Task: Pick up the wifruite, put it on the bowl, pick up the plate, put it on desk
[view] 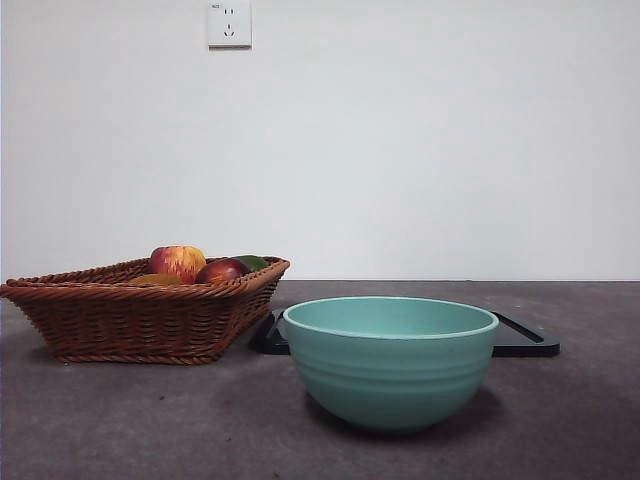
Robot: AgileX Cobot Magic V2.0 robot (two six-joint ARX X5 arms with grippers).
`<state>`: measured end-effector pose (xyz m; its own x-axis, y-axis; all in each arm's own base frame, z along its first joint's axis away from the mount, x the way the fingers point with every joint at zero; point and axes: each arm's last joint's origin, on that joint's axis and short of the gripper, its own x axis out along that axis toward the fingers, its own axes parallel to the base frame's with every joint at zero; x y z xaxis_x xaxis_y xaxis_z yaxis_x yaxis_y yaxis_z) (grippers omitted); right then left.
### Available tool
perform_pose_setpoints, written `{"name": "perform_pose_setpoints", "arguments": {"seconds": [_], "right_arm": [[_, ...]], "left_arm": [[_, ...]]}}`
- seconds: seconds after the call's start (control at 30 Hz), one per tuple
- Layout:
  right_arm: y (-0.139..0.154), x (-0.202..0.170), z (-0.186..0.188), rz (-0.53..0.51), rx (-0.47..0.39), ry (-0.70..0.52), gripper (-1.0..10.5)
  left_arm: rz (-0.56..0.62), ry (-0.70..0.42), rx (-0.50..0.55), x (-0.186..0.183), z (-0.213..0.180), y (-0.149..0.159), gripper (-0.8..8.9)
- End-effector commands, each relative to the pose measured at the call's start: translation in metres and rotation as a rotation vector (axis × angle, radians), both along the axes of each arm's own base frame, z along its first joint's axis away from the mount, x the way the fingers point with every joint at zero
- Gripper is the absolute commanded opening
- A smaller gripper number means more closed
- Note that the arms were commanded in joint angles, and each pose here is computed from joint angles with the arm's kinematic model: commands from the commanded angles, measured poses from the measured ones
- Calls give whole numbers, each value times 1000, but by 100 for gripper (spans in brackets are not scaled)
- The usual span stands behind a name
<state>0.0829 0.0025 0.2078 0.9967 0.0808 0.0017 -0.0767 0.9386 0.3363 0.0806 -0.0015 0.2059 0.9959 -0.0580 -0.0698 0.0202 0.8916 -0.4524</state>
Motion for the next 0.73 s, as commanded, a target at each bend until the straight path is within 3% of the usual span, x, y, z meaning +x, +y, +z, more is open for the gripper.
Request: {"name": "perform_pose_setpoints", "arguments": {"seconds": [0.03,0.23,0.43,0.73], "right_arm": [[0,-7,17,0,8,-29,11],[1,-20,48,30,-42,-25,11],[3,-26,81,111,-96,25,11],[9,-15,124,357,-178,246,11]], "left_arm": [[-18,-24,-8,-7,18,0,10],[-49,-6,81,-18,50,-1,10],[-160,53,142,-18,79,-4,10],[-406,192,196,4,110,-10,9]]}}
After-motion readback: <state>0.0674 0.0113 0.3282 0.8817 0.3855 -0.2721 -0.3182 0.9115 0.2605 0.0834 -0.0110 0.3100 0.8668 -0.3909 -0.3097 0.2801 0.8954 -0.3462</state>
